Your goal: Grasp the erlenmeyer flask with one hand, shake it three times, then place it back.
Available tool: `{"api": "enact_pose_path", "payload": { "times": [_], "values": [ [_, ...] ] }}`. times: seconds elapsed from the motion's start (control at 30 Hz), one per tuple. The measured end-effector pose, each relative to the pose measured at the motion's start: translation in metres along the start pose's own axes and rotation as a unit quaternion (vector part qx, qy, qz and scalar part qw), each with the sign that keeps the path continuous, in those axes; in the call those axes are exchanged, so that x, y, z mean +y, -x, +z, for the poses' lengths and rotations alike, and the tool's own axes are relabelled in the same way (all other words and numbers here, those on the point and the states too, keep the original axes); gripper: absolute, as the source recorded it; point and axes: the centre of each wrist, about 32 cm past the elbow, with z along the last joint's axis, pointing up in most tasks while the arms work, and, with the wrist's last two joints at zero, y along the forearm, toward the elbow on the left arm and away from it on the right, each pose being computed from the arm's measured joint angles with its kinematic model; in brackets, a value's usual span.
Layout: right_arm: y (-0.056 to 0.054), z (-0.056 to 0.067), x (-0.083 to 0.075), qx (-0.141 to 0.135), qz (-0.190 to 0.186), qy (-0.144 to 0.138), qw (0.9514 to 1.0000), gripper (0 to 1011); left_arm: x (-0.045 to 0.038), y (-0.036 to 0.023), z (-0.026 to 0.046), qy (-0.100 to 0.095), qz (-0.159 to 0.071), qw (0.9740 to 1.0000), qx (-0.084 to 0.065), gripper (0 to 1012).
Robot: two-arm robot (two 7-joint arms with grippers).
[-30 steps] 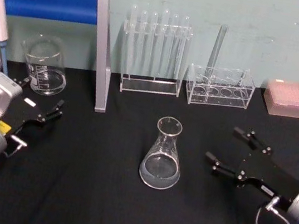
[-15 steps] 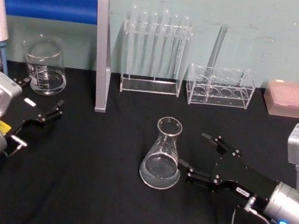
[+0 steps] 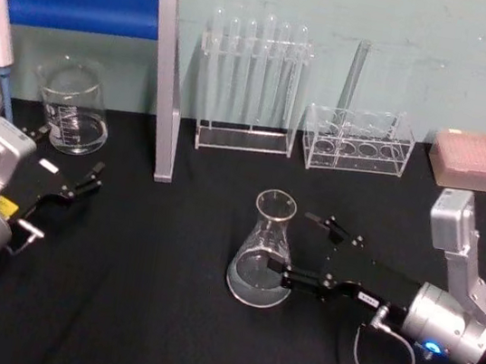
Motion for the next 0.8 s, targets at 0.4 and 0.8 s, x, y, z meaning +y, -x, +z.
{"api": "enact_pose_path", "payload": {
  "times": [0.4, 0.8],
  "values": [
    [-0.009, -0.001, 0.02, -0.007, 0.014, -0.002, 0.9999, 1002, 0.0, 0.0, 0.0, 0.0, 0.0, 1.0, 0.0, 1001],
    [-0.013, 0.001, 0.03, -0.012, 0.02, -0.007, 0.9997, 1003, 0.0, 0.0, 0.0, 0.0, 0.0, 1.0, 0.0, 1001]
  ]
}}
